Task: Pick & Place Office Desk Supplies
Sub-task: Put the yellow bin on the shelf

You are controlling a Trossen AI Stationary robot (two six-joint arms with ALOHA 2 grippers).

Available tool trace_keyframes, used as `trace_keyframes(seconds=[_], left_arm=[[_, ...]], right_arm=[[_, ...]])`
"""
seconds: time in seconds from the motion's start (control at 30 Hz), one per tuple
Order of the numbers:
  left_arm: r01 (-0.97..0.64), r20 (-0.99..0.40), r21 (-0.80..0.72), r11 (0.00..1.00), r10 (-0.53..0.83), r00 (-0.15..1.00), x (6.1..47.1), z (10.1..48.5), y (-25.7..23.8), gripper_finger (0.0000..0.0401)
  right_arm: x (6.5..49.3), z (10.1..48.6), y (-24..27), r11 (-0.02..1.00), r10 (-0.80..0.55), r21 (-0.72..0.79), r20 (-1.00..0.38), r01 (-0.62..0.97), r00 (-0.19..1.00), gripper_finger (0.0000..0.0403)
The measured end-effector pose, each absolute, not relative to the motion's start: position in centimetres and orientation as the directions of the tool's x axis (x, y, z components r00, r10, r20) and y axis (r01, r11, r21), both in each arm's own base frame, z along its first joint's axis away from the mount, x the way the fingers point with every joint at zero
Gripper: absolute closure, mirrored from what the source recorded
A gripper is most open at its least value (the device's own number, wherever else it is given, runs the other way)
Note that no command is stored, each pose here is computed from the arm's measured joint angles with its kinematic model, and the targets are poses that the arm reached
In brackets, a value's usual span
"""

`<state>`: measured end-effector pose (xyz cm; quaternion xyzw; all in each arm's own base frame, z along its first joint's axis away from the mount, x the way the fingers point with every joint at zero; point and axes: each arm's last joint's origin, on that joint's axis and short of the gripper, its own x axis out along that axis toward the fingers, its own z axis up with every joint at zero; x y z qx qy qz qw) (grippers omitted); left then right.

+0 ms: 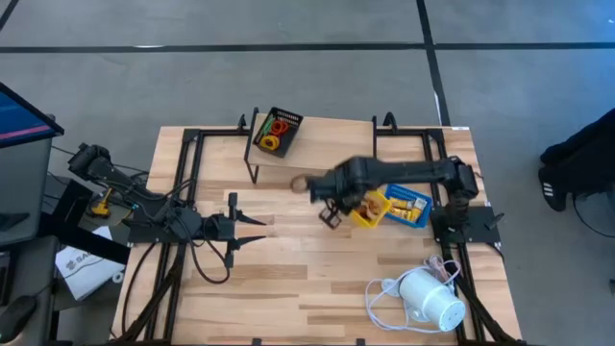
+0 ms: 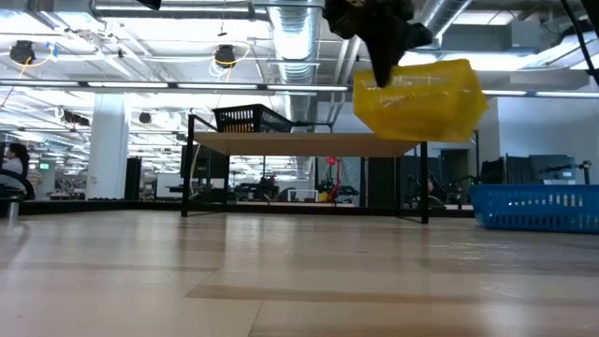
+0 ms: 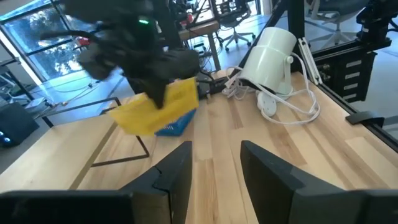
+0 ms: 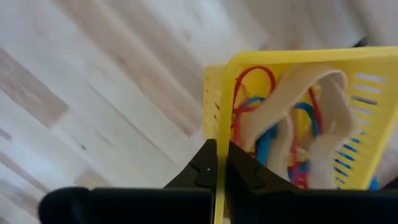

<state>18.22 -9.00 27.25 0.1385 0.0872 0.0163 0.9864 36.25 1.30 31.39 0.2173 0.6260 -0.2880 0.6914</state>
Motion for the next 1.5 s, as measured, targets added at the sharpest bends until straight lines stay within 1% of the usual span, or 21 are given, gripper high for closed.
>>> trace_keyframes(seconds=[0.13, 0.2, 0.37, 0.57, 0.67, 0.73, 1.0, 1.1, 1.2, 1.3, 1.5], left_arm=[[-0.017, -0.162, 0.256, 0.967, 0.06, 0.985, 18.2, 27.3, -9.0, 0.0271], [-0.046, -0.159, 0.254, 0.966, 0.089, 0.983, 18.2, 27.3, -8.9, 0.0271], [-0.067, -0.154, 0.252, 0.965, 0.108, 0.982, 18.2, 27.4, -8.9, 0.0271], [-0.07, -0.153, 0.231, 0.97, 0.107, 0.982, 18.2, 27.4, -8.9, 0.0271], [-0.071, -0.153, 0.225, 0.972, 0.107, 0.982, 18.2, 27.4, -8.9, 0.0271], [-0.071, -0.154, 0.225, 0.972, 0.107, 0.982, 18.2, 27.4, -8.9, 0.0271], [-0.07, -0.157, 0.227, 0.971, 0.107, 0.982, 18.2, 27.3, -8.9, 0.0271], [-0.07, -0.159, 0.229, 0.971, 0.108, 0.981, 18.2, 27.3, -8.9, 0.0271], [-0.069, -0.159, 0.229, 0.971, 0.108, 0.981, 18.2, 27.3, -8.9, 0.0271], [-0.068, -0.162, 0.231, 0.97, 0.108, 0.981, 18.2, 27.3, -8.8, 0.0271], [-0.068, -0.164, 0.233, 0.97, 0.108, 0.981, 18.2, 27.2, -8.8, 0.0271]], right_arm=[[36.0, 33.9, -1.8, 0.7, -0.122, -0.021, -0.988, 0.714, 0.09, 0.0398], [35.9, 35.2, -3.8, 0.674, -0.09, 0.046, -0.985, 0.737, 0.144, 0.0398], [34.7, 38.2, -9.3, 0.575, -0.101, 0.155, -0.961, 0.803, 0.258, 0.0398], [32.3, 39.3, -15.7, 0.424, -0.164, 0.189, -0.946, 0.886, 0.28, 0.0398], [31.8, 38.9, -17.6, 0.392, -0.187, 0.171, -0.947, 0.904, 0.26, 0.0398], [32.1, 38.2, -18.4, 0.394, -0.186, 0.154, -0.952, 0.906, 0.243, 0.0398], [35.1, 34.3, -19.5, 0.461, -0.12, 0.097, -0.978, 0.882, 0.171, 0.0398], [35.7, 33.7, -20.2, 0.47, -0.123, 0.094, -0.978, 0.878, 0.171, 0.0398], [36.2, 33.8, -20.6, 0.493, -0.129, 0.118, -0.97, 0.862, 0.207, 0.0377], [36.4, 34.2, -20.7, 0.504, -0.11, 0.183, -0.956, 0.844, 0.273, 0.0336], [35.3, 35.5, -21.1, 0.491, -0.123, 0.203, -0.946, 0.847, 0.299, 0.0267]])
